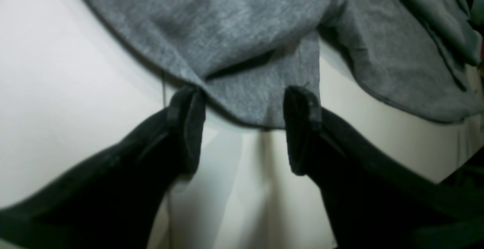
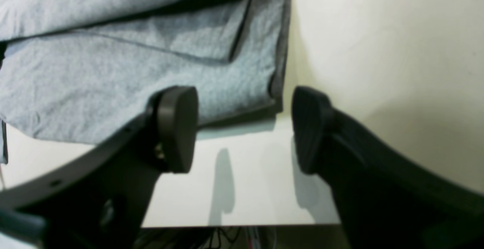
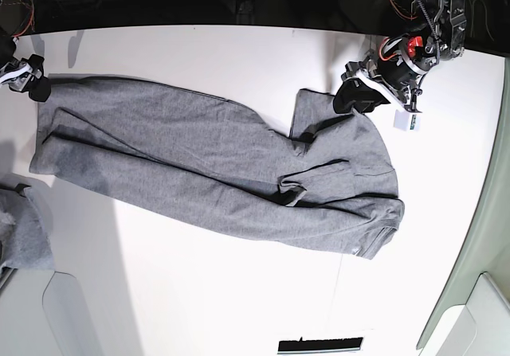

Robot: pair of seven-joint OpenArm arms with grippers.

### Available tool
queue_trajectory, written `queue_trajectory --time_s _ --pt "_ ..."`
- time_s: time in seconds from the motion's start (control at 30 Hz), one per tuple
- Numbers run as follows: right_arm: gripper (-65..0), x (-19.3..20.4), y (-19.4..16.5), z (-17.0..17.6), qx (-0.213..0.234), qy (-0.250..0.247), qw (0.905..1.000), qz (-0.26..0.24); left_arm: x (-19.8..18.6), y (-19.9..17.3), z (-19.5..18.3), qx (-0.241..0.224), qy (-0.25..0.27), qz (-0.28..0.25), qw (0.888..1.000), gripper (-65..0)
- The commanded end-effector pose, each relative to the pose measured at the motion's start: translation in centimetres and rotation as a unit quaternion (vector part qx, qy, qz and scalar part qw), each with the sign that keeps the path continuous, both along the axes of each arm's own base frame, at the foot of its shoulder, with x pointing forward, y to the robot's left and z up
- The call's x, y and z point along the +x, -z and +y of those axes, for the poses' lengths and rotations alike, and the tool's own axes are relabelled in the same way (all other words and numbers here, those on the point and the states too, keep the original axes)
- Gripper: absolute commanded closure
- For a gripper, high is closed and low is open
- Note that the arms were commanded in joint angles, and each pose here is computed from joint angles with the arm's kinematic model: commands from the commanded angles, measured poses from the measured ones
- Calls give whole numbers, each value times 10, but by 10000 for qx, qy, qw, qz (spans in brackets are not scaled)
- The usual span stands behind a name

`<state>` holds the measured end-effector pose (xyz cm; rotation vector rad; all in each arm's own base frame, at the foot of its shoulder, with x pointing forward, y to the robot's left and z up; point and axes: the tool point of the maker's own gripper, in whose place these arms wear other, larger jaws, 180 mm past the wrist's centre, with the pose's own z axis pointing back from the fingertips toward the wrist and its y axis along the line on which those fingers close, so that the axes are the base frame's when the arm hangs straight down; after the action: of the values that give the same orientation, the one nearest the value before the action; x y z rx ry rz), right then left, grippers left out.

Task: Layout the t-shirt on the table in an organized manner, then fold the t-shirt properly
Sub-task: 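Release the shirt and raise both grippers away, then grasp the shirt ends with both grippers and pull them apart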

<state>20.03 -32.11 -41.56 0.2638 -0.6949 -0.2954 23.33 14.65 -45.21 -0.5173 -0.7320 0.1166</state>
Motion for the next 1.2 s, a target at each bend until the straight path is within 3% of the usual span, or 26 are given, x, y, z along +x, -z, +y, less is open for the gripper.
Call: queue_trajectory --time_s 0.0,0.07,0.1,0.2,0.23,0.43,0.63,0.87,0.93,1.03,1.17 --pt "-386 9 -13 -7 -68 14 9996 -260 0 -1 -1 45 27 -3 10000 -356" --pt "-386 10 -14 -7 -73 29 9995 -298 1 -1 -5 8 11 -45 10000 -336" --pt "-386 11 -14 -7 -76 37 9995 -312 3 -2 -7 1 6 -94 10000 -291" --pt "-386 12 -12 -7 -78 54 9994 -342 8 -3 -10 215 80 -307 9993 -43" --pt "-386 11 -9 -7 -82 59 9995 -316 10 -4 -11 313 131 -392 9987 0" --pt "-386 12 17 -13 -227 262 9993 -146 24 -17 5 756 478 -539 9945 0" --pt "-386 25 29 -11 45 441 9989 -175 25 -65 45 1353 1189 -941 9791 0" --pt "-374 45 37 21 226 -3 9997 -137 21 -79 90 2187 1679 -648 9590 0" --pt "-265 46 38 28 244 -127 9996 -91 22 -83 103 2393 1767 -600 9528 0" --pt "0 46 35 33 291 -244 9993 -33 24 -91 118 2646 1867 -573 9444 0" --pt "0 46 15 48 639 -582 9962 42 27 -100 136 2958 1993 -507 9328 0"
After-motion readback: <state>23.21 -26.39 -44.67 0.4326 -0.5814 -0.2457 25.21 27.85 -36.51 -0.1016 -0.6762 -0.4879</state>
